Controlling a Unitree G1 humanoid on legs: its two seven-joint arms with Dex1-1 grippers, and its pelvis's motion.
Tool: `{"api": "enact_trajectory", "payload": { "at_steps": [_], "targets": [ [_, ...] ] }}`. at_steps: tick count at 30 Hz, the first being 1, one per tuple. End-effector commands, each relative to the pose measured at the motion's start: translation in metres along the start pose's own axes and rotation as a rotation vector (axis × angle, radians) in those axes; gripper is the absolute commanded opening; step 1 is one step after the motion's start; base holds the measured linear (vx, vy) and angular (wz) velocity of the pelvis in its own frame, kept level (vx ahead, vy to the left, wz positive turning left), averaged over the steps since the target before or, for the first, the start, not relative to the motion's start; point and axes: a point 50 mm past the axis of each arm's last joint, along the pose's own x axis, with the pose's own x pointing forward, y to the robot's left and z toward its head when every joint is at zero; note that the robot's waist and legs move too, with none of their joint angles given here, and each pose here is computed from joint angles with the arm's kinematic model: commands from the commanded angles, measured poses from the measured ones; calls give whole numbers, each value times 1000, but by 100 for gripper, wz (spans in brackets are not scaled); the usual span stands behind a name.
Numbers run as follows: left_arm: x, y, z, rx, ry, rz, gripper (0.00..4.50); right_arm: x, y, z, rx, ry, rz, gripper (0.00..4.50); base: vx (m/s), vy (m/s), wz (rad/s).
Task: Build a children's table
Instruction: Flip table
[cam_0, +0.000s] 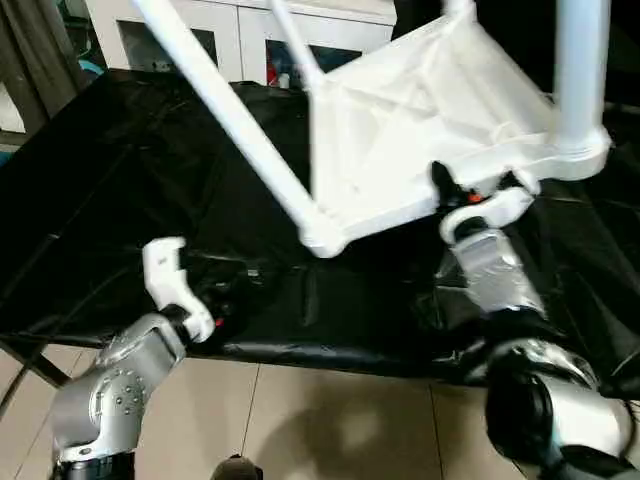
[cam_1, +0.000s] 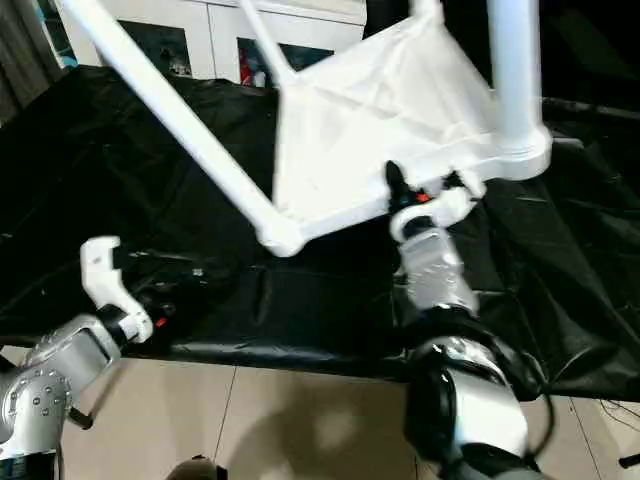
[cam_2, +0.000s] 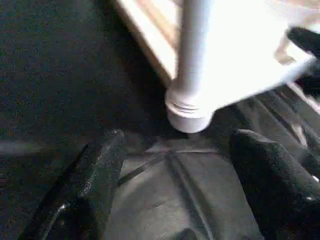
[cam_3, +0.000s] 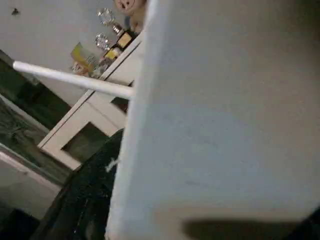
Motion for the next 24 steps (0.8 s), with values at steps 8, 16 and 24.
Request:
{"api": "enact_trajectory", "payload": {
  "at_steps": [8,16,24],
  "targets": [
    [16,-38,16,388,33,-208,377,-15,-2,47,-372,-45,-44,206,0,0,0],
    [22,-54,43,493,-49,-254,377,-29,-6,69,-483,-69,-86,206,0,0,0],
    [27,-64,53,576,-70,-274,377,-39,-3,81,-634,-14,-85,205,0,0,0]
  ]
}}
